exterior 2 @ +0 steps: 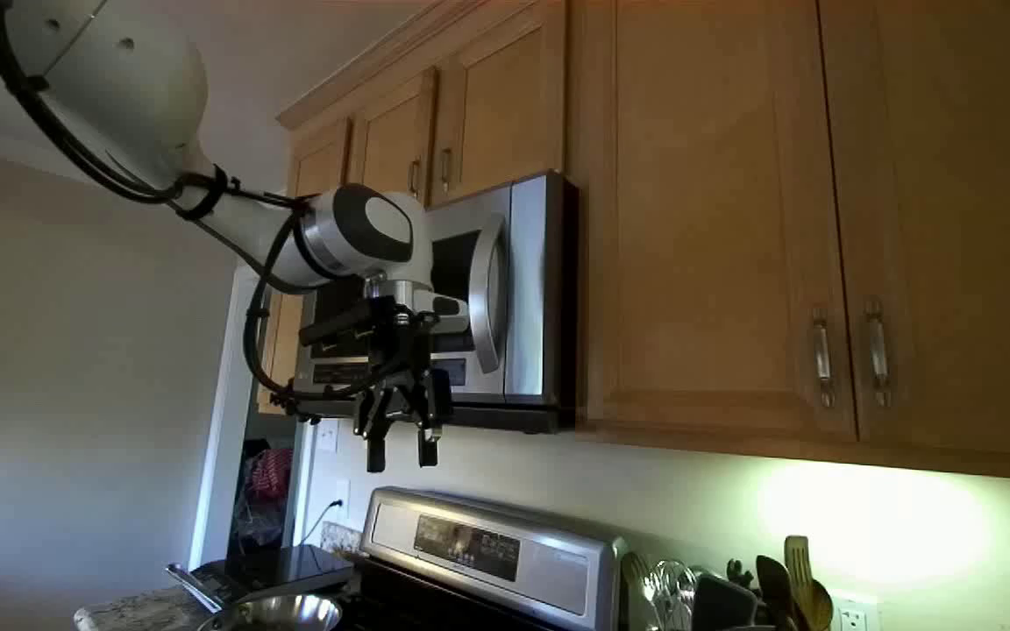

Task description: Open the door to the microwave

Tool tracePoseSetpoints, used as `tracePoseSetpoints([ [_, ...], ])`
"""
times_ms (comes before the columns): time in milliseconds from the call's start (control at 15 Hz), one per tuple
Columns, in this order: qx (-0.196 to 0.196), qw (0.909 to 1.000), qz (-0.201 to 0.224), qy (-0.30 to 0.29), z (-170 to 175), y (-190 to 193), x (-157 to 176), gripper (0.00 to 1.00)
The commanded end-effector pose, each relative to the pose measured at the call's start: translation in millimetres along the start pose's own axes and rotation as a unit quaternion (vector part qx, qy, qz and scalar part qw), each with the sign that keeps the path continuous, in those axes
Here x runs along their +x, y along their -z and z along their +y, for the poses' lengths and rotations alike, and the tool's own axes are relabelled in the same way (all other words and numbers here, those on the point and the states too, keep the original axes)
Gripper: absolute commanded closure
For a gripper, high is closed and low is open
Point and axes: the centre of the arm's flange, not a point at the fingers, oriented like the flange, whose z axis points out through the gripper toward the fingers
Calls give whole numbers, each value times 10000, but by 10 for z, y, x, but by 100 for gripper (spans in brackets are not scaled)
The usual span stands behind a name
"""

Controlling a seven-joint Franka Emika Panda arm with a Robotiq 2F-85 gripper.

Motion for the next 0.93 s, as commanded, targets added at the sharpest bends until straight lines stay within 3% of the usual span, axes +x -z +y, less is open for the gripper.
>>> tracePoseSetpoints([
  [0,0,10000,0,0,0,0,0,0],
  [533,0,10000,-1,0,0,-1,0,0],
  [867,41,9985,547,84,48,48,-30,0],
])
